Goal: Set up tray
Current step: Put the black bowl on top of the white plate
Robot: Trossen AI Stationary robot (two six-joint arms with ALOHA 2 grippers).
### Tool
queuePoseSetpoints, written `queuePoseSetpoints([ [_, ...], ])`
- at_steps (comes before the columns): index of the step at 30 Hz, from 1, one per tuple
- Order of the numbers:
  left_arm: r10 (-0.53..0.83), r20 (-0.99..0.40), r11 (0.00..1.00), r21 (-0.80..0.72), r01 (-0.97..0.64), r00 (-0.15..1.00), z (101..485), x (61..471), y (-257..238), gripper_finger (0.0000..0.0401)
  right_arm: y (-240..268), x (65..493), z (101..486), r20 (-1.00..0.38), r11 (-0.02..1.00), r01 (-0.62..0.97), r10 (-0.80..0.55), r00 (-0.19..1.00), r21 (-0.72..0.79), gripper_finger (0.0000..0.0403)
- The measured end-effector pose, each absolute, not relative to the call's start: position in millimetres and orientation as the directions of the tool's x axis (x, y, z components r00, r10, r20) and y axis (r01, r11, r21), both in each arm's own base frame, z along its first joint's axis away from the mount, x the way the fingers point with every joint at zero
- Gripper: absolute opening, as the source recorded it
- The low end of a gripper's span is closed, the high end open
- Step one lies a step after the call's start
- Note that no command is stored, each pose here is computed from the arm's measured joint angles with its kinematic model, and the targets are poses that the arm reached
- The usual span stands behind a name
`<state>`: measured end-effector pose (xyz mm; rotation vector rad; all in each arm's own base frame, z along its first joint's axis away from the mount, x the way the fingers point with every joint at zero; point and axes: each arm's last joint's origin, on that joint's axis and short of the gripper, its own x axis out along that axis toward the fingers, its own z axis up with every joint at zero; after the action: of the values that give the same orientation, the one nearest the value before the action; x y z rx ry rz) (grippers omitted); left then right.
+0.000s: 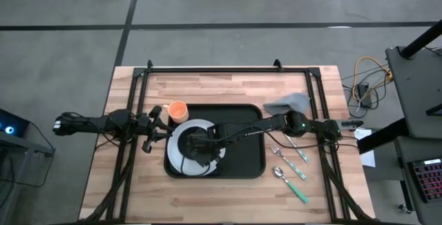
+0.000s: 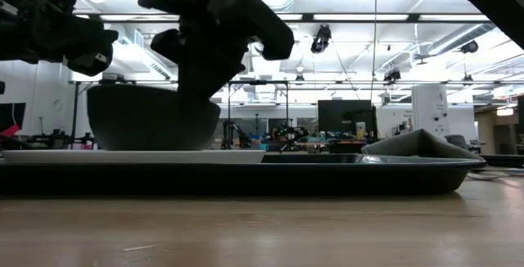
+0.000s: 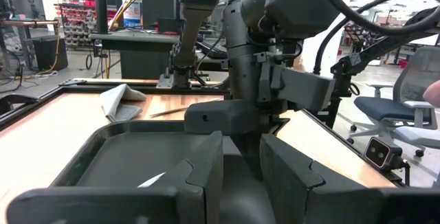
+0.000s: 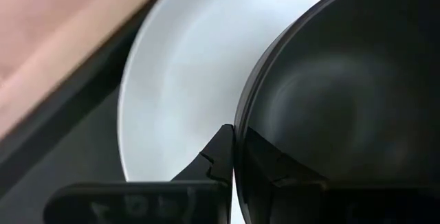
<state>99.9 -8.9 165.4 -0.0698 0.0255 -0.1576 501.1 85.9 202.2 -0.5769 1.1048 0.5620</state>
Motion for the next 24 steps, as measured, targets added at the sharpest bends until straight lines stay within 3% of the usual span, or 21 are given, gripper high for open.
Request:
queuePoseSetpoints([
  [19,-0.158,-0.020,0.985,-0.071,0.156,0.987,165.4,99.9,-8.9,0.0080,82.8,500.5,200.3,-0.936,0.746,-0.649,0.105,0.337,-0.150,0.0009],
  [24,-0.157,-0.020,0.985,-0.071,0.156,0.987,165.4,99.9,-8.8,0.0080,82.4,500.5,200.3,-0.936,0.753,-0.641,0.104,0.337,-0.146,0.0030],
])
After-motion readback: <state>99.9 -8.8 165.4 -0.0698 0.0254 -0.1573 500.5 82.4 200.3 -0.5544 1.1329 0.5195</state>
